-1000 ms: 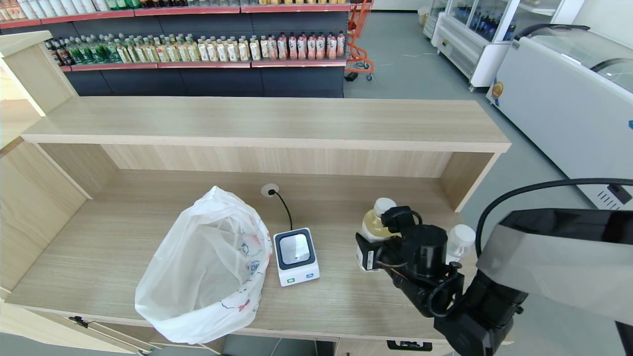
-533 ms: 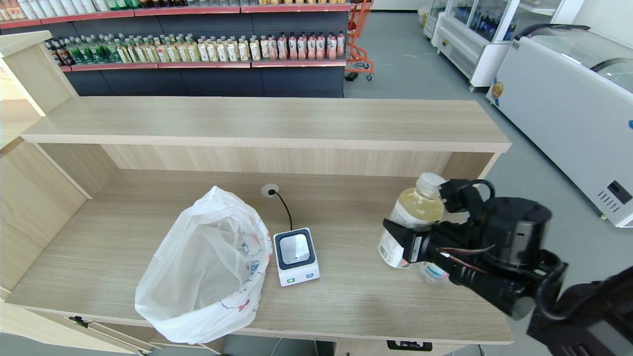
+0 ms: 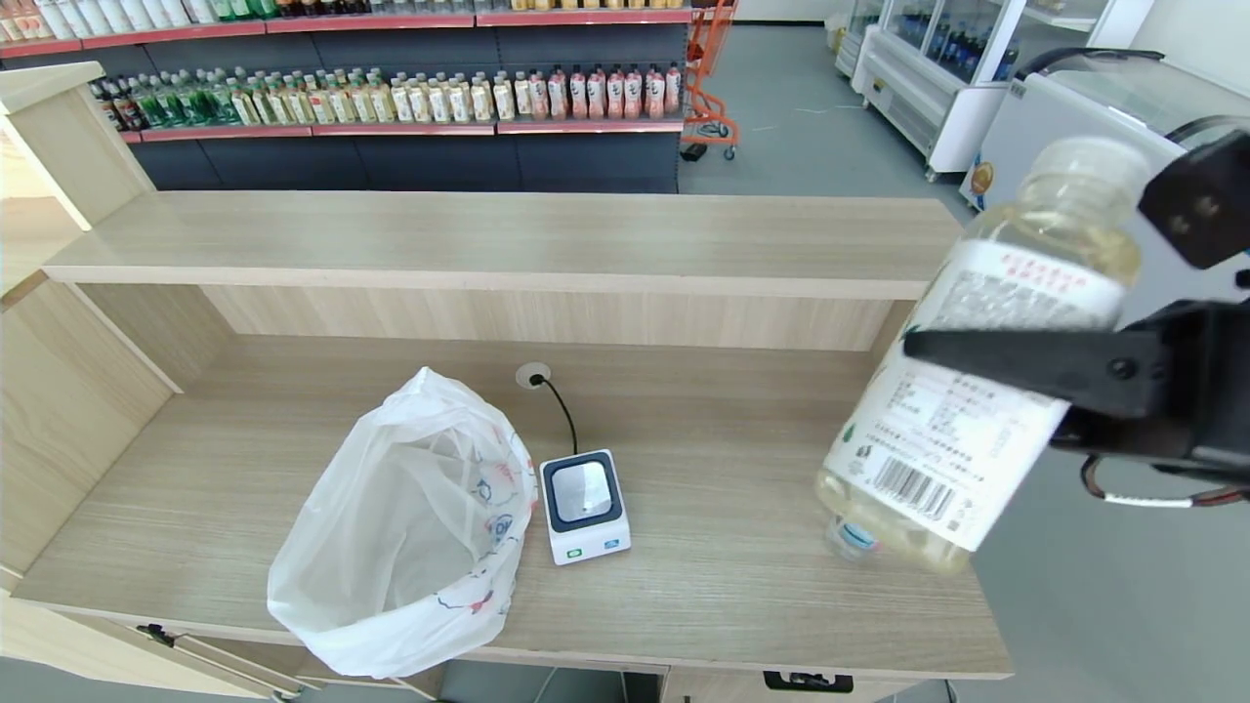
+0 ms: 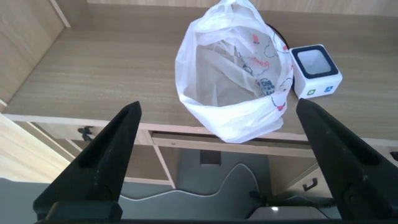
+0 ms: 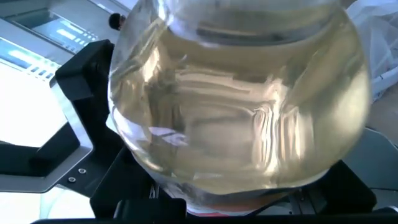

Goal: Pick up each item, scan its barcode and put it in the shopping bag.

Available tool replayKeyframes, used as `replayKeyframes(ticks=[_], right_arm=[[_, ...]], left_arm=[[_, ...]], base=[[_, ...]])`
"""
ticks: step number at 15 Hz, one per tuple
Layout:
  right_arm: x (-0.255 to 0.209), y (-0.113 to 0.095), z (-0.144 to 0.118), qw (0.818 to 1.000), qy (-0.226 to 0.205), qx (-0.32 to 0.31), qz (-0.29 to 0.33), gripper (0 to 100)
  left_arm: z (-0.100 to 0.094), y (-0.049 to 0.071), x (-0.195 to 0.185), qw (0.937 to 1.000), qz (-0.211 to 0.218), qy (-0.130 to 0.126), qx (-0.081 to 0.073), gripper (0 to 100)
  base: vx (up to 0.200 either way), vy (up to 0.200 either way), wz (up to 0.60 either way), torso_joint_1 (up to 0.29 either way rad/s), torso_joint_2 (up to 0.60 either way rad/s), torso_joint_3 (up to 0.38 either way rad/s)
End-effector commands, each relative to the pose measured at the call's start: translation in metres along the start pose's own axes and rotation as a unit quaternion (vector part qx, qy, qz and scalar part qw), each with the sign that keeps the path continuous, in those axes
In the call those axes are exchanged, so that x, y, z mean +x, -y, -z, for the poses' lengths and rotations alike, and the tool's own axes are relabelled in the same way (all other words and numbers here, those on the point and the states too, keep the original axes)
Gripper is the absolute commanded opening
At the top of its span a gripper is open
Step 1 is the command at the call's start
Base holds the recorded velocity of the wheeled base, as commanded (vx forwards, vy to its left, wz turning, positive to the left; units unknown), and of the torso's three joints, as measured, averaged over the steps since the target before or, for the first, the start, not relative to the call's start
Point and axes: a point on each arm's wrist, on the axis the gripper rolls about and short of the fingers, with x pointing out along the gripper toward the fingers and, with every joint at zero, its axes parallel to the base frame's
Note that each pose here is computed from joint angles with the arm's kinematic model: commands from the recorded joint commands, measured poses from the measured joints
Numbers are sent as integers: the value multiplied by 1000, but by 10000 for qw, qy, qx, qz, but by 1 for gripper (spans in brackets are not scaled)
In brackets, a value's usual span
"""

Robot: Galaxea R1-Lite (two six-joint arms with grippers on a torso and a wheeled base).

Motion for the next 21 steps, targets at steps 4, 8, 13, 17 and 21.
replayKeyframes(ticks=[4,8,13,17,21], right_arm=[[-32,-49,-22,9959,124,-71,-891,0],[-46,-63,-10,9941,-217,99,-1057,0],[-54,-70,-3,9924,-402,174,-1153,0],[-56,-71,-2,9922,-402,178,-1162,0],[-61,-72,2,9921,-389,157,-1180,0]], left_arm=[[0,0,0,10000,0,3,1,100],[0,0,0,10000,0,3,1,100],[0,0,0,10000,0,3,1,100],[0,0,0,10000,0,3,1,100],[0,0,0,10000,0,3,1,100]], base=[[0,0,0,0,0,0],[0,0,0,0,0,0],[0,0,0,0,0,0],[0,0,0,0,0,0],[0,0,0,0,0,0]])
